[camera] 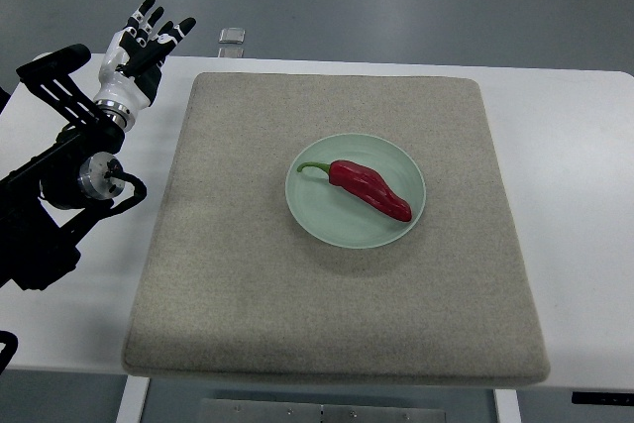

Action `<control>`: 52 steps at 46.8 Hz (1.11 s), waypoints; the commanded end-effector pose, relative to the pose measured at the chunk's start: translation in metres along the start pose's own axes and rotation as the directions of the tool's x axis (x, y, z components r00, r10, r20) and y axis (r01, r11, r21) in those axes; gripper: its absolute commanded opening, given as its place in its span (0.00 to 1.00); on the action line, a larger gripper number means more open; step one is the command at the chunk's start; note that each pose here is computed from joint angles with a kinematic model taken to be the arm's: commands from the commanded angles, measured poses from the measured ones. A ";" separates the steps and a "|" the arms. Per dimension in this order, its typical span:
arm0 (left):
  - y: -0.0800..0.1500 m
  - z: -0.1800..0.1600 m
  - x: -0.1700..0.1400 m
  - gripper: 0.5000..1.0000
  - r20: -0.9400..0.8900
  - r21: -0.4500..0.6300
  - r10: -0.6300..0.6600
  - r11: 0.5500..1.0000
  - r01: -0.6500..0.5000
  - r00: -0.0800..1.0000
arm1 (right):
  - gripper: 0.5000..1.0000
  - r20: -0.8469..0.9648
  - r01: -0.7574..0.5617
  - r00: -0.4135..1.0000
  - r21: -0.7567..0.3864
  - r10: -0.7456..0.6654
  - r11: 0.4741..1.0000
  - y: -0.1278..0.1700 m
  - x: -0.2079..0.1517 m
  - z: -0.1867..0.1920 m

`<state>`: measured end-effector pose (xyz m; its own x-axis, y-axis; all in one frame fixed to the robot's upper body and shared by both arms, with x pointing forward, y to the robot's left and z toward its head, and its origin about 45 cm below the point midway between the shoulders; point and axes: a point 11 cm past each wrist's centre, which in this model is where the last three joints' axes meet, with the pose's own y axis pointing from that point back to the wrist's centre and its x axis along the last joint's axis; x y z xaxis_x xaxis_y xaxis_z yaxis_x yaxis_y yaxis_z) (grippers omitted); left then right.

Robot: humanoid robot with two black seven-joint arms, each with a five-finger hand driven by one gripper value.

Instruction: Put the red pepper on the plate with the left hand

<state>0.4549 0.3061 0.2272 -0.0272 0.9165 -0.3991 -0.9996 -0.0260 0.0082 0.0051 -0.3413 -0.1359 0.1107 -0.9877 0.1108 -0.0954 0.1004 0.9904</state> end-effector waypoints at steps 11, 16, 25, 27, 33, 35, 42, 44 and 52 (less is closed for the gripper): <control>0.008 -0.012 0.010 1.00 -0.090 0.032 0.017 0.999 -0.014 0.996 | 0.86 0.001 0.000 1.000 0.000 0.000 1.000 0.000 0.000 0.000; 0.009 -0.015 0.012 1.00 -0.118 0.041 0.026 0.999 -0.021 0.993 | 0.86 0.001 0.000 1.000 0.000 0.000 1.000 0.000 0.000 0.000; 0.010 -0.016 0.013 1.00 -0.123 0.042 0.026 0.999 -0.021 0.992 | 0.86 0.001 0.000 1.000 0.000 0.000 1.000 0.000 0.000 0.000; 0.010 -0.015 0.012 1.00 -0.123 0.041 0.025 0.999 -0.020 0.992 | 0.86 0.001 0.000 1.000 0.000 0.000 1.000 0.000 0.000 0.000; 0.010 -0.015 0.011 1.00 -0.131 0.038 0.016 0.999 -0.011 0.991 | 0.86 -0.001 0.000 1.000 0.000 0.000 1.000 0.000 0.000 0.000; 0.010 -0.015 0.011 1.00 -0.132 0.037 0.015 0.999 -0.010 0.991 | 0.86 -0.001 0.000 1.000 0.000 0.000 1.000 0.000 0.000 0.000; 0.009 -0.012 0.011 1.00 -0.139 0.029 0.010 1.000 -0.006 0.990 | 0.86 0.000 0.011 1.000 0.000 -0.011 1.000 0.000 -0.002 0.000; 0.009 -0.011 0.010 1.00 -0.145 0.027 0.004 1.000 0.000 0.989 | 0.86 -0.002 0.011 1.000 0.000 -0.011 1.000 0.000 -0.002 0.000; 0.008 -0.011 0.008 1.00 -0.151 0.024 -0.011 1.000 0.014 0.988 | 0.86 -0.001 0.000 1.000 0.000 0.000 1.000 0.000 0.000 0.000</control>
<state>0.4461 0.3097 0.2138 -0.0183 0.8467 -0.5317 -0.9996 -0.0052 0.0261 0.0052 -0.3411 -0.1359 0.1112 -0.9877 0.1095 -0.0954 0.0990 0.9905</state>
